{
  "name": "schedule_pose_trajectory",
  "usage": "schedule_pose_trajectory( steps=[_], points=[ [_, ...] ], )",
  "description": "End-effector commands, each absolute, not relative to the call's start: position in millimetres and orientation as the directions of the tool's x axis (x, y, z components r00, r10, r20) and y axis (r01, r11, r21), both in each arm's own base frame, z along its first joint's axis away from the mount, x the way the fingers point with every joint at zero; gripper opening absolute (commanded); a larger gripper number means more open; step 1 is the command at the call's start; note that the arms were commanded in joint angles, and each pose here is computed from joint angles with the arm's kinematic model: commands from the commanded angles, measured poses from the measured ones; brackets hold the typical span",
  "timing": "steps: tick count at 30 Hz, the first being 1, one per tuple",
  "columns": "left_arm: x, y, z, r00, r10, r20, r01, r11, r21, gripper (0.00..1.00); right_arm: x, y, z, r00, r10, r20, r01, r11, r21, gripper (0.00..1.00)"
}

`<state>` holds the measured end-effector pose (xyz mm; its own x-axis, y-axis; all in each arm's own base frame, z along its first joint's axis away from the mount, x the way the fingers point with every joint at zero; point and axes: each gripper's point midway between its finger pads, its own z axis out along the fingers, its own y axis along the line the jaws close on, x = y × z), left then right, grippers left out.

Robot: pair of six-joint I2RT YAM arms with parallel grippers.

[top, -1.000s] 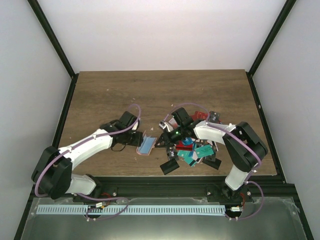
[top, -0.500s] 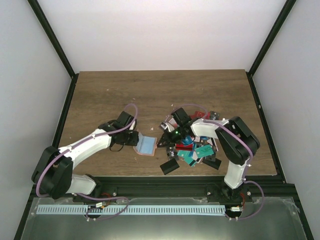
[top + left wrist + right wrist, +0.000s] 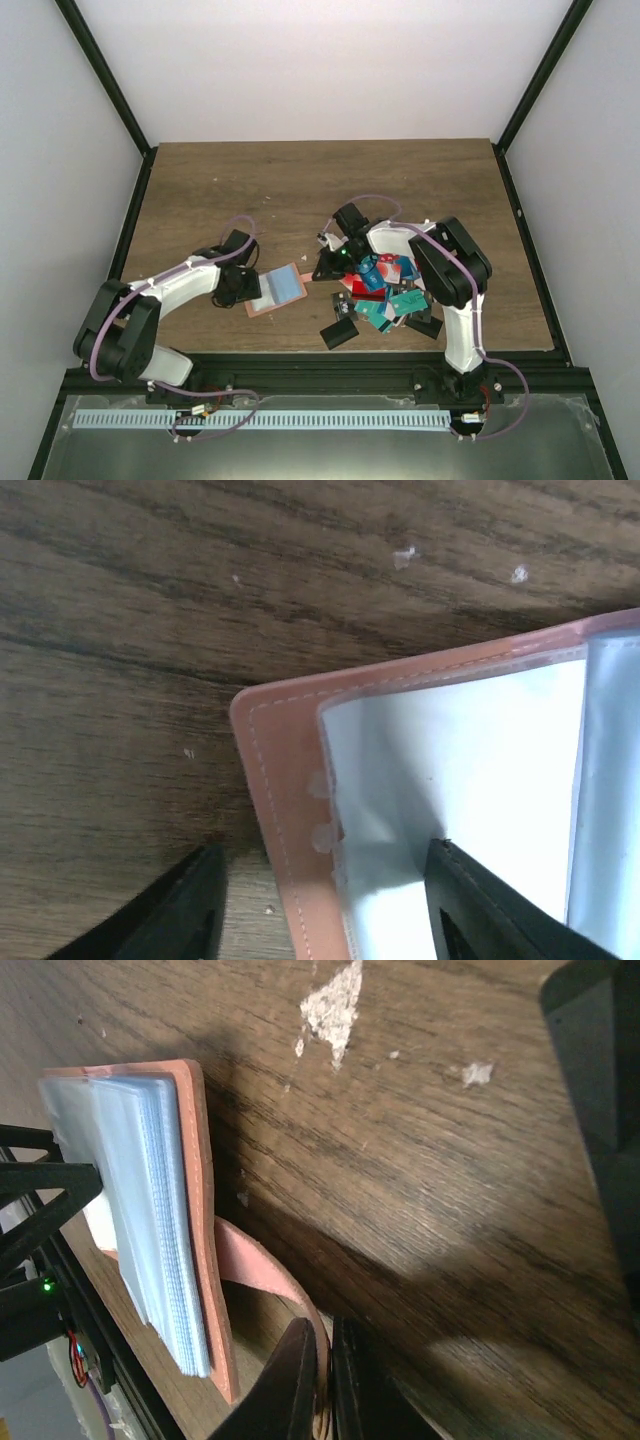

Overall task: Put the credit cards into the card holder
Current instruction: Open the card holder at the center of the board.

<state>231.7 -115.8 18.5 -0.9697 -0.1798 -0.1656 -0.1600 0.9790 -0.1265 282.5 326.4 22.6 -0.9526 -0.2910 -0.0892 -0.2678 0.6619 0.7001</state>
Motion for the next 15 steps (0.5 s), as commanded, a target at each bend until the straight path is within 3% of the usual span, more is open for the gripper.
schedule_pose_trajectory(
  steps=[1,5,11,15],
  points=[
    [222,-105,9,-0.956,-0.272,-0.108,-0.259,0.958,-0.121,0.59,286,318,25,-0.954,-0.283,-0.095,-0.273,0.698,0.662,0.01],
    [231,-104,24,-0.953,-0.26,-0.155,-0.242,0.962,-0.126,0.62,282,317,33,-0.951,-0.294,-0.095,-0.28,0.69,0.668,0.05],
    [251,-126,61,-0.951,-0.204,-0.233,-0.146,0.959,-0.244,0.62,284,317,57,-0.944,-0.302,-0.135,-0.312,0.678,0.665,0.22],
    [254,-133,72,-0.951,-0.18,-0.25,-0.109,0.956,-0.273,0.62,283,315,71,-0.941,-0.298,-0.158,-0.325,0.679,0.658,0.28]
  ],
)
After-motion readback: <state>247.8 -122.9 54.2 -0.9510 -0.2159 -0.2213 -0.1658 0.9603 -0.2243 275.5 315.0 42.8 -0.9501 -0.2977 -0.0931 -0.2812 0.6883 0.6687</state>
